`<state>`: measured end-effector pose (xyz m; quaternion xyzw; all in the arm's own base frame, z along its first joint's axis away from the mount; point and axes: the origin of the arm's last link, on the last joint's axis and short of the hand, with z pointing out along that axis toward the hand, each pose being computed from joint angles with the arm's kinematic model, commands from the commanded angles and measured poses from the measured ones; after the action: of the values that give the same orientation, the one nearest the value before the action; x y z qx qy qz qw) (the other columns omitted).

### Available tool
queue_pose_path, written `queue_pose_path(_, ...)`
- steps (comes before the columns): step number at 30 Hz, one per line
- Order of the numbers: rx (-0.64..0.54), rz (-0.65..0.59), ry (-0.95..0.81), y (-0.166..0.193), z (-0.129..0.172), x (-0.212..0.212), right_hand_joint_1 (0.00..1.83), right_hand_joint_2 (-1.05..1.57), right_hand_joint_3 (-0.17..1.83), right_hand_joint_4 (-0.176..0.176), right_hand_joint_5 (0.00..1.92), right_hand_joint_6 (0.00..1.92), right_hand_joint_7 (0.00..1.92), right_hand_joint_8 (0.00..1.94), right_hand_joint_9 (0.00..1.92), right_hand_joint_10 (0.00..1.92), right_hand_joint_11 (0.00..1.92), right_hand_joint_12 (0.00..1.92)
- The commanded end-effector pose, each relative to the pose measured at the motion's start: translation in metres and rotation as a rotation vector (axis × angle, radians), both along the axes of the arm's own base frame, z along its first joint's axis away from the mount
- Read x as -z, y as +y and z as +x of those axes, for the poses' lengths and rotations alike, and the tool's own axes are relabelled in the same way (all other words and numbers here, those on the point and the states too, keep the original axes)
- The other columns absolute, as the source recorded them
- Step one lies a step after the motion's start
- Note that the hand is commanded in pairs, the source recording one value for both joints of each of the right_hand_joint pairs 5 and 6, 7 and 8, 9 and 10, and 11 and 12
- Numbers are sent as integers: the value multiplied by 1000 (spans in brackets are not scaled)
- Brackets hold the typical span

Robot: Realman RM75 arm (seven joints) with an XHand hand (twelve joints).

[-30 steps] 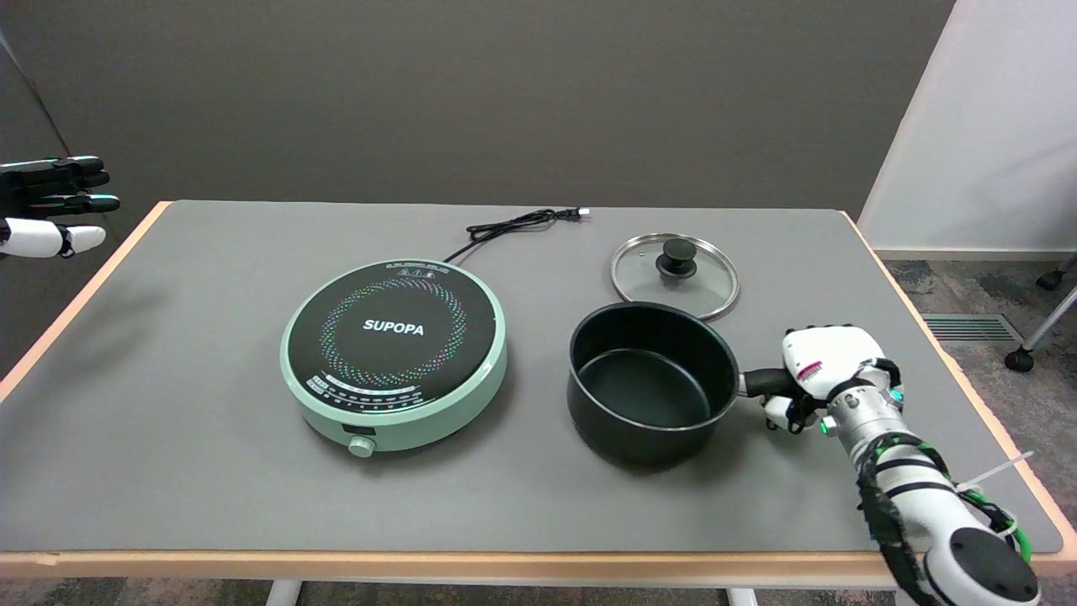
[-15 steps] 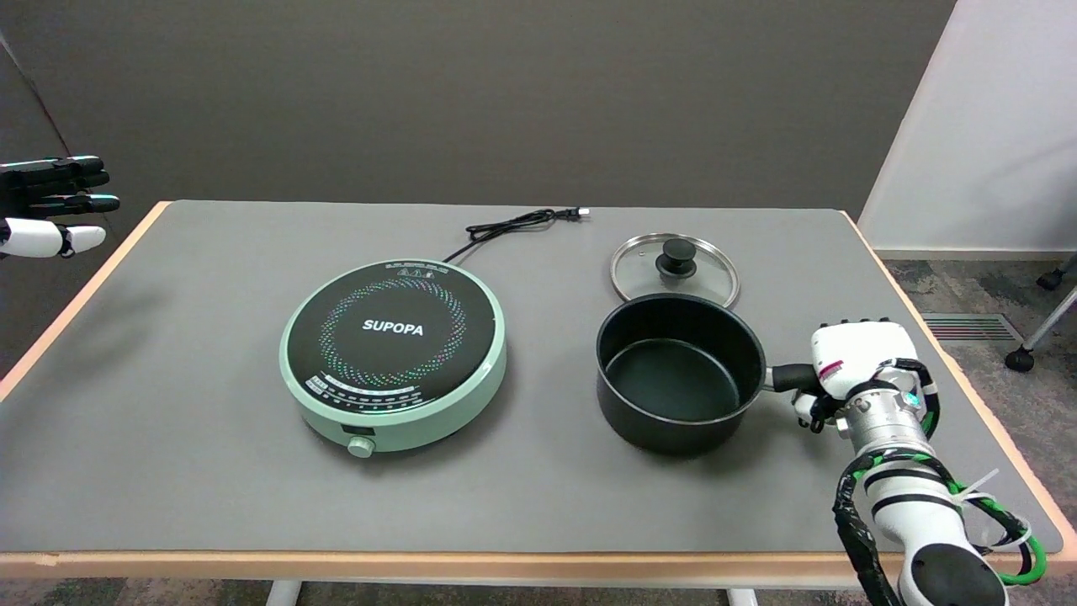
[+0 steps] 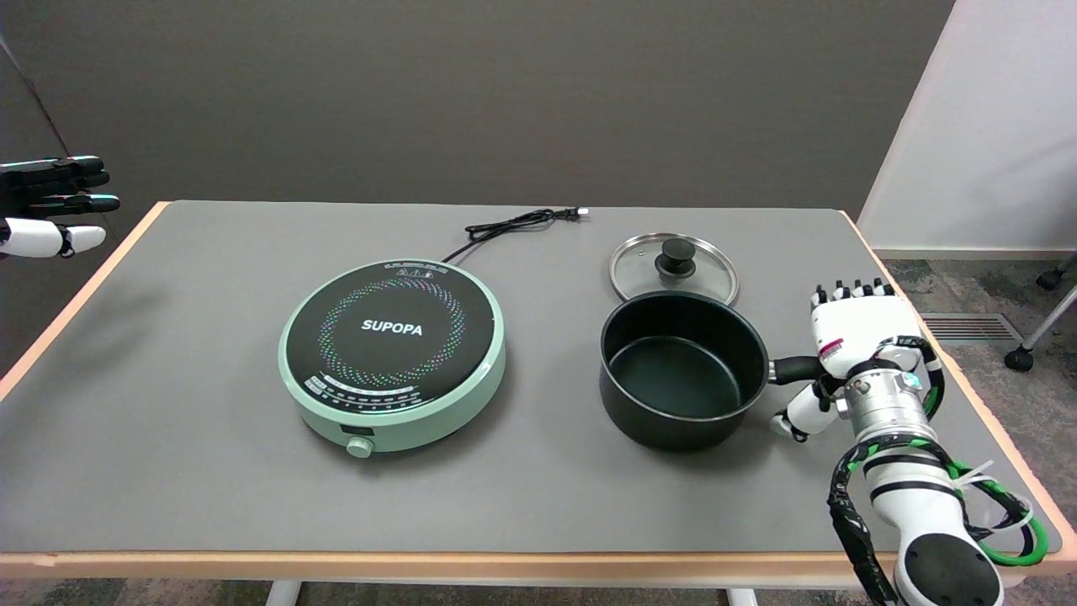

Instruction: Place the soup pot onto the table.

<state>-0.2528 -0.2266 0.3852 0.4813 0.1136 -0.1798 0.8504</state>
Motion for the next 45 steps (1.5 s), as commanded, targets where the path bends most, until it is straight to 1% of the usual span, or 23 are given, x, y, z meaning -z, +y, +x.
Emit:
queue_pose_path(1, -41, 13, 34, -6, 14, -3, 827, -254, 581, 51, 319, 319, 319, 319, 319, 319, 319, 319)
queue_pose_path(3, -42, 28, 31, -8, 16, -2, 832, -304, 519, 58, 135, 135, 135, 135, 135, 135, 135, 135)
queue_pose_path(5, -60, 25, 34, -9, 20, -4, 835, -338, 474, 42, 0, 0, 0, 0, 0, 0, 0, 0)
queue_pose_path(8, -101, 23, 76, -16, 35, -6, 839, -377, 435, 28, 0, 0, 0, 0, 0, 0, 0, 0)
queue_pose_path(10, -148, 43, 68, -23, 45, -5, 832, -425, 429, 23, 0, 0, 0, 0, 0, 0, 0, 0)
queue_pose_path(13, -282, 92, -58, -37, 63, -8, 816, -474, 391, 24, 0, 0, 0, 0, 0, 0, 0, 0)
queue_pose_path(15, -392, 140, -194, -50, 78, -13, 810, -479, 371, 25, 0, 0, 0, 0, 0, 0, 0, 0)
queue_pose_path(17, -431, 192, -254, -61, 89, -11, 805, -482, 353, 19, 0, 0, 0, 0, 0, 0, 0, 0)
queue_pose_path(22, -441, 372, -325, -90, 115, -3, 771, -430, 268, 11, 0, 0, 0, 0, 0, 0, 0, 0)
queue_pose_path(24, -458, 416, -399, -98, 122, -6, 732, -330, 94, 6, 0, 0, 0, 0, 0, 0, 0, 0)
queue_pose_path(25, -476, 436, -469, -102, 126, -11, 686, -230, -38, 3, 0, 0, 0, 0, 0, 0, 0, 0)
queue_pose_path(27, -497, 490, -587, -107, 130, -16, 619, -74, -160, -7, 0, 0, 0, 0, 0, 0, 0, 0)
queue_pose_path(29, -525, 547, -754, -112, 131, -26, 544, 141, -175, -16, 0, 0, 0, 0, 0, 0, 0, 0)
queue_pose_path(31, -540, 590, -843, -112, 133, -35, 517, 261, -175, -18, 0, 0, 0, 0, 0, 0, 0, 0)
queue_pose_path(34, -567, 615, -921, -109, 135, -48, 491, 386, -175, -15, 0, 0, 0, 0, 0, 0, 0, 0)
queue_pose_path(38, -606, 629, -982, -100, 140, -64, 457, 542, -175, -15, 0, 0, 0, 0, 0, 0, 0, 0)
queue_pose_path(42, -636, 649, -1053, -92, 143, -78, 378, 698, -175, 18, 0, 0, 0, 0, 0, 0, 0, 0)
queue_pose_path(45, -651, 656, -1085, -88, 146, -86, 288, 877, -175, 56, 3, 3, 3, 3, 3, 3, 3, 3)
